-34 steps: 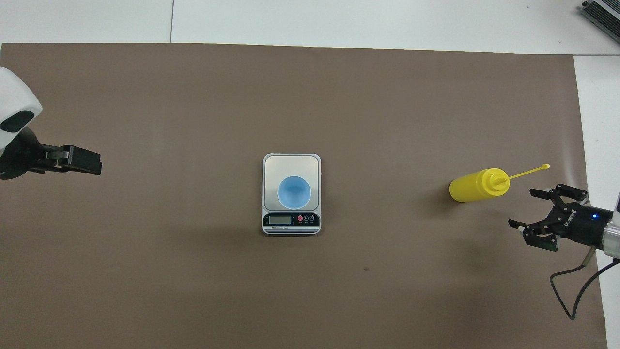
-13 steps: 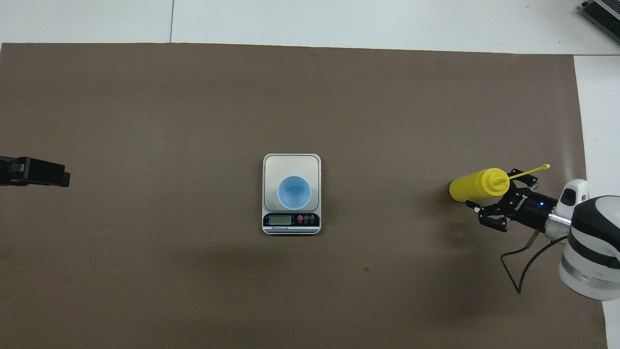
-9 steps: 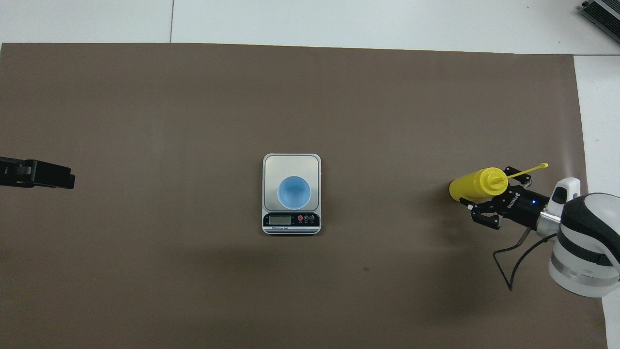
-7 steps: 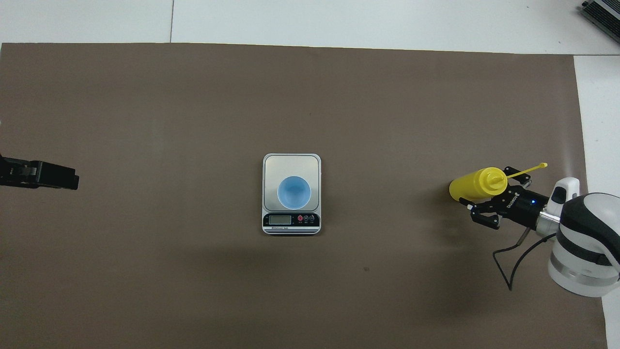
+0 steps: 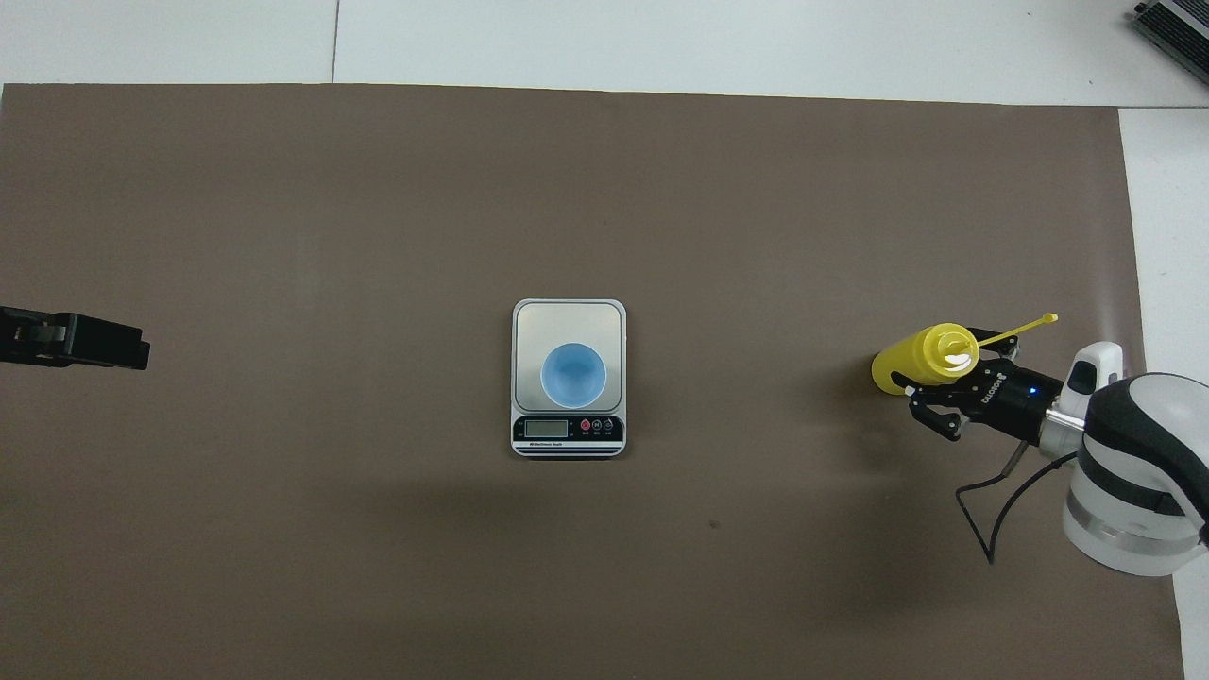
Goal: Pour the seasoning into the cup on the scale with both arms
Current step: 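Close the right gripper around the yellow squeeze bottle, then lift the yellow bottle with the right gripper toward the scale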
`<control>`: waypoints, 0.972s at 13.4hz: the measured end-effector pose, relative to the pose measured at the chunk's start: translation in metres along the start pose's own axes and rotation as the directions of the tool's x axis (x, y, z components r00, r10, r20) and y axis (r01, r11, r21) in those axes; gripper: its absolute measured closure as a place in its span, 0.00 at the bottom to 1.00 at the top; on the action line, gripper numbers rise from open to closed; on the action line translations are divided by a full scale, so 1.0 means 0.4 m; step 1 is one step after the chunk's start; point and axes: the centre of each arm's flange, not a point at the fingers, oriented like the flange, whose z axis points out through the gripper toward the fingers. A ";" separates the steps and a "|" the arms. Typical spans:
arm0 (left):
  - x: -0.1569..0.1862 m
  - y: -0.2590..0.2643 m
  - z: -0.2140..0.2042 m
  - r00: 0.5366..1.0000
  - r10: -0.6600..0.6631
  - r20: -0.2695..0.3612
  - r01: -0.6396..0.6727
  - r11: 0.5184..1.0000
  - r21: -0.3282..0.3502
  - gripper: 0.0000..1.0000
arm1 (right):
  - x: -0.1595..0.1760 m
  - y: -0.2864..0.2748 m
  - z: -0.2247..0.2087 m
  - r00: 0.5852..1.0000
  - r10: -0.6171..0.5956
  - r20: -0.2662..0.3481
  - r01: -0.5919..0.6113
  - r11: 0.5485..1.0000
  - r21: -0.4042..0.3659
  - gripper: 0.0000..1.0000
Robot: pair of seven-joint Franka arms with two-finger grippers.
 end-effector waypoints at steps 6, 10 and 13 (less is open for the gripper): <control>-0.001 -0.031 0.000 1.000 -0.025 0.000 0.025 1.000 0.000 0.00 | 0.021 0.019 -0.010 0.997 -0.076 0.030 0.076 0.997 -0.005 0.48; -0.001 -0.031 0.000 1.000 -0.025 0.000 0.024 1.000 0.000 0.00 | 0.035 0.035 -0.021 0.981 -0.169 0.097 0.169 0.986 0.003 0.52; -0.001 -0.031 0.000 1.000 -0.024 0.000 0.024 1.000 0.000 0.00 | 0.085 0.050 -0.025 0.973 -0.211 0.089 0.213 0.977 -0.006 0.52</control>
